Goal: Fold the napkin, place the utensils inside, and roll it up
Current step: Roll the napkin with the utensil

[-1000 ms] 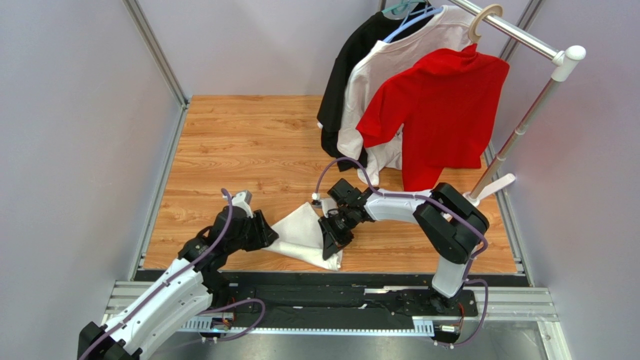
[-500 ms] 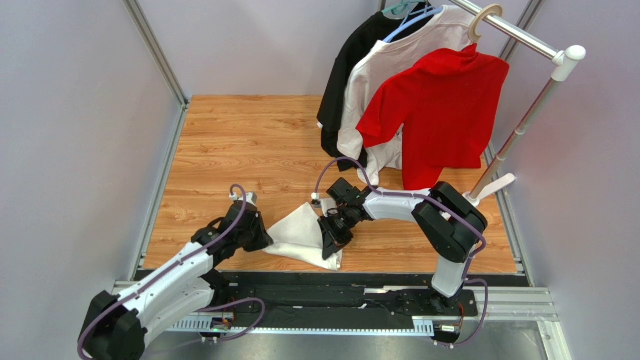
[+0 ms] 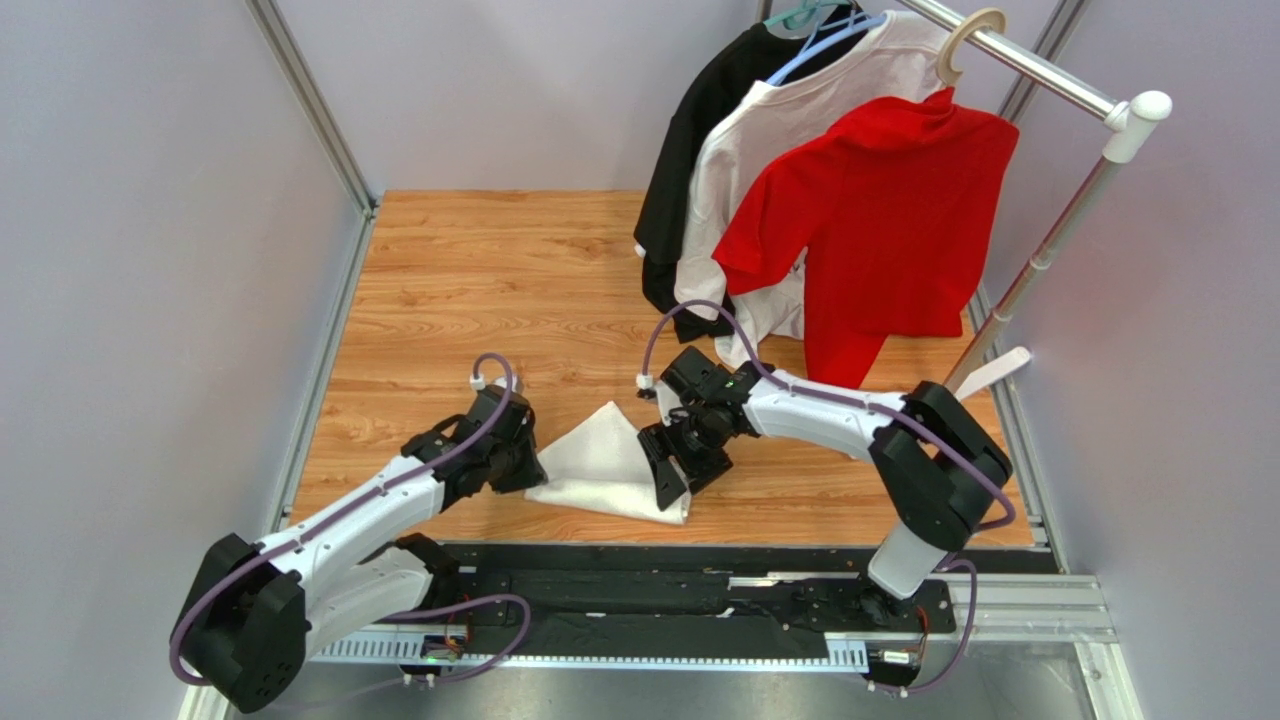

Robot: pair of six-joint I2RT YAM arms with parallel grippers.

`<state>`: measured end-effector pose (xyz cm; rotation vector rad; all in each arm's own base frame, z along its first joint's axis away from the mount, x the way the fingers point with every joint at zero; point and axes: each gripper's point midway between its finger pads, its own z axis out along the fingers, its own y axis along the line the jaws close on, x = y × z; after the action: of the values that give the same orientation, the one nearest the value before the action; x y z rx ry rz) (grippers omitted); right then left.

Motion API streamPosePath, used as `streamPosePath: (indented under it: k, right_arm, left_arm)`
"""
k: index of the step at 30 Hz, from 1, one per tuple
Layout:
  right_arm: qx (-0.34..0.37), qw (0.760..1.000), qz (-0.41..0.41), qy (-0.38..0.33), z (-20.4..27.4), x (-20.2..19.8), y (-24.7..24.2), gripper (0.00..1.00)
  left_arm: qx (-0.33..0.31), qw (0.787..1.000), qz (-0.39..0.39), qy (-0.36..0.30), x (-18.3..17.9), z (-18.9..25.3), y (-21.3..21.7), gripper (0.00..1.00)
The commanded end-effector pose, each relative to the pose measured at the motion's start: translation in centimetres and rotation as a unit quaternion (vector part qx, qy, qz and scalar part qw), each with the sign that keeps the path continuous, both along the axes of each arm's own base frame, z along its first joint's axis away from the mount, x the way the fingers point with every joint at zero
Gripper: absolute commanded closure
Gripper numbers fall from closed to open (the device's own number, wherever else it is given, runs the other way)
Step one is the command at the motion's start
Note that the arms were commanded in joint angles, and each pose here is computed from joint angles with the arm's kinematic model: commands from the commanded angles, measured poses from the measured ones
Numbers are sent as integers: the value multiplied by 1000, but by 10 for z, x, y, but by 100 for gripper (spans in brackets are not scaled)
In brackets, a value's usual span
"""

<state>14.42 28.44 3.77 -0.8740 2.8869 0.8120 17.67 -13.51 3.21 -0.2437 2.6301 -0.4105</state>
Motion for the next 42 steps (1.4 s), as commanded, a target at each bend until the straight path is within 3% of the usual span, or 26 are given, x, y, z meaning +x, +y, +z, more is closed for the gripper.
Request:
streamPosePath:
  k: [1, 6, 8, 14, 17, 22, 30, 42]
  right_arm:
    - [-27, 990, -32, -133, 50, 41, -17, 34]
    - [39, 957, 9, -289, 91, 47, 13, 34]
    - [71, 929, 52, -359, 105, 38, 37, 34]
    - [117, 863, 138, -472, 100, 12, 85, 35]
    - [111, 847, 167, -493, 85, 5, 98, 35]
    - [97, 835, 217, -496, 56, -9, 116, 37]
    - [64, 836, 244, -487, 20, -9, 116, 39]
    - [34, 834, 227, -502, -1, 9, 107, 39]
  left_arm:
    - [49, 999, -8, 10, -3, -7, 16, 100]
    - [47, 999, -20, 11, 1, -6, 11, 100]
    - [50, 998, -22, 15, 1, -7, 11, 100]
    - [49, 998, -27, 18, 2, -7, 9, 100]
    - [47, 998, -29, 18, 2, -6, 7, 100]
    - [49, 998, -32, 22, 3, -7, 6, 100]
    - [49, 998, -36, 24, 5, -7, 4, 100]
    - [52, 997, -45, 26, 7, -7, 2, 100]
